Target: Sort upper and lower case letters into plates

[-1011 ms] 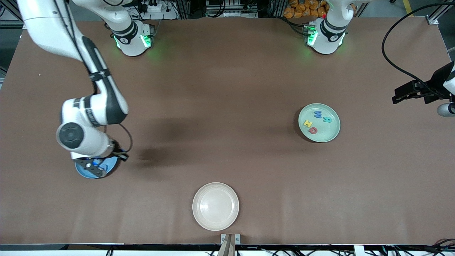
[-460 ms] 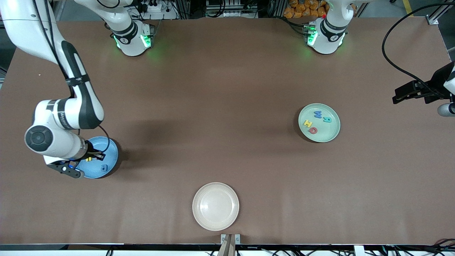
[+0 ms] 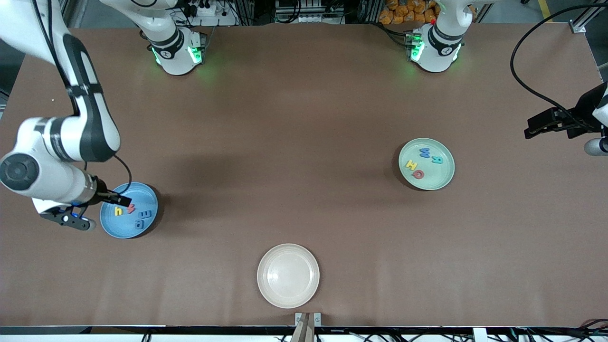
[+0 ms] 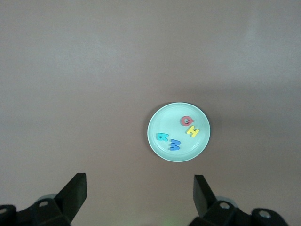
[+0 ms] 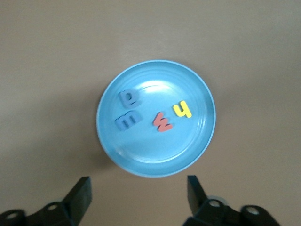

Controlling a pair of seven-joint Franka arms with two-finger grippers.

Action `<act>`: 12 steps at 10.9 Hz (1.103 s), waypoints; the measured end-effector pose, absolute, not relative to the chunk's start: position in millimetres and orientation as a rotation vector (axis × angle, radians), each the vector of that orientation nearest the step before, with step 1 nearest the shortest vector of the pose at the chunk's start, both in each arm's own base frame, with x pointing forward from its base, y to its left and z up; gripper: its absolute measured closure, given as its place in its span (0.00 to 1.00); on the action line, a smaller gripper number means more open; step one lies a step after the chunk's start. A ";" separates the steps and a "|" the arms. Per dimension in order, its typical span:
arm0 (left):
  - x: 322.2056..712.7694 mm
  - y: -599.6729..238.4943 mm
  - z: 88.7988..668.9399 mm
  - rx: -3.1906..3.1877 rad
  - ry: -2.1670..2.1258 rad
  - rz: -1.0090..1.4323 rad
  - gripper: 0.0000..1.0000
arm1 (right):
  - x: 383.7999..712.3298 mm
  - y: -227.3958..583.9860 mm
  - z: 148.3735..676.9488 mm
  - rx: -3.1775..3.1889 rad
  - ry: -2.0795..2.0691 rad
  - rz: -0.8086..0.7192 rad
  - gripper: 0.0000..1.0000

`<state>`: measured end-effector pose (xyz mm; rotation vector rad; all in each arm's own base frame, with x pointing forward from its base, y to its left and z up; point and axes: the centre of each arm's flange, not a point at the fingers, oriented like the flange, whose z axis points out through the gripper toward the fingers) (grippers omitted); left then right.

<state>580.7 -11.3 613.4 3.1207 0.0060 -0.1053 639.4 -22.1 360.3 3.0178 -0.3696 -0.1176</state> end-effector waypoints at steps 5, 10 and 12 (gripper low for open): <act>580.9 -11.4 613.3 3.121 0.006 -0.106 0.00 | 577.4 0.5 448.5 3.069 -0.134 -0.097 0.00; 580.9 -11.4 613.2 3.121 0.006 -0.106 0.00 | 565.0 15.5 569.0 3.073 -0.055 0.150 0.00; 581.0 -11.4 613.1 3.121 0.006 -0.106 0.00 | 559.8 12.9 622.3 3.079 -0.017 0.188 0.00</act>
